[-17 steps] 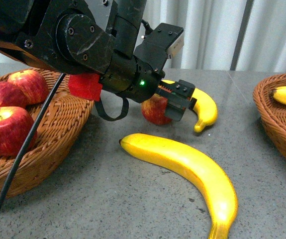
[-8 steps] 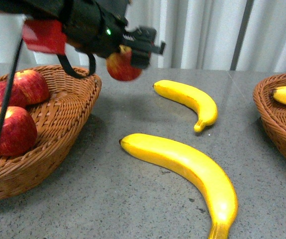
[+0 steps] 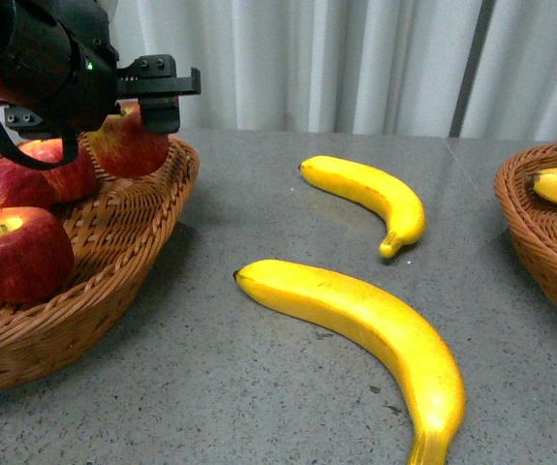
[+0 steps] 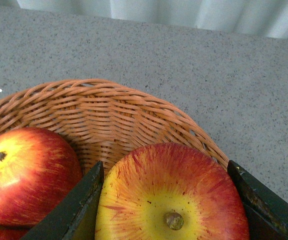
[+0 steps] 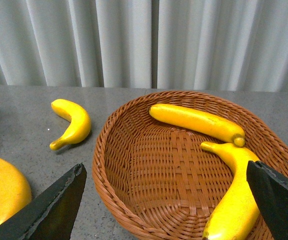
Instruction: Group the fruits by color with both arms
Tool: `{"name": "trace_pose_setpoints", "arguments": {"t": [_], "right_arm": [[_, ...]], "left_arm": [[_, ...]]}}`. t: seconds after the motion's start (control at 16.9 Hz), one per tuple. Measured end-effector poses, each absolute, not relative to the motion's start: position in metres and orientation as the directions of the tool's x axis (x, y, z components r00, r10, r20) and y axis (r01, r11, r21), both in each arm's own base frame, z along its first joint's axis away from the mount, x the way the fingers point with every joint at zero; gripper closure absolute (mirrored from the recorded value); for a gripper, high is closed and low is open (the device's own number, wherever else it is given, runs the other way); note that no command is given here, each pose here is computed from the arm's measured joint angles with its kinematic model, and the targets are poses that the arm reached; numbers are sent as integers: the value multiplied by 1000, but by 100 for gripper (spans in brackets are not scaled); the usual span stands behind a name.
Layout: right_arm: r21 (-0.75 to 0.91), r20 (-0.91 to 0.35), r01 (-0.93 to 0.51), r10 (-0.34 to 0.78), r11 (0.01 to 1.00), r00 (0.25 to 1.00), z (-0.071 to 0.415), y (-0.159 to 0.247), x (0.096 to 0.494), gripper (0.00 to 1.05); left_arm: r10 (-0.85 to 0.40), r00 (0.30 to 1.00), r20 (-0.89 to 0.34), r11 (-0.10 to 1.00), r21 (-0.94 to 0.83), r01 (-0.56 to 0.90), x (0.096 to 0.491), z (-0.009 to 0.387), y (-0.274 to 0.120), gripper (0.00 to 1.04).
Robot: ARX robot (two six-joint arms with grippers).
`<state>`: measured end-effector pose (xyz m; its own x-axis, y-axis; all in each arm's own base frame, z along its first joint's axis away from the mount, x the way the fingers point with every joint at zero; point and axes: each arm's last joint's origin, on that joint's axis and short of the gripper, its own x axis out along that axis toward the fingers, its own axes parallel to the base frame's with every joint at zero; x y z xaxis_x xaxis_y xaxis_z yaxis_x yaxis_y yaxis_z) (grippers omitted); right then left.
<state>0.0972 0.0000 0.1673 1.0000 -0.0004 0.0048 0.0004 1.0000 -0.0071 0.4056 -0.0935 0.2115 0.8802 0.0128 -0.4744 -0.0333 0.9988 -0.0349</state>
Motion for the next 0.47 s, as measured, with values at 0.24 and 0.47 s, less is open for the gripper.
{"name": "trace_pose_setpoints", "arguments": {"t": [0.24,0.47], "right_arm": [[-7,5,0,0,1000,1000,167,0,97,7],[-7,5,0,0,1000,1000,167,0,97,7]], "left_arm": [[21,849,-529,996,-61,-62,398,196,-91,27],[28,897,-442,996,-66,-64,387,216,-90,7]]}}
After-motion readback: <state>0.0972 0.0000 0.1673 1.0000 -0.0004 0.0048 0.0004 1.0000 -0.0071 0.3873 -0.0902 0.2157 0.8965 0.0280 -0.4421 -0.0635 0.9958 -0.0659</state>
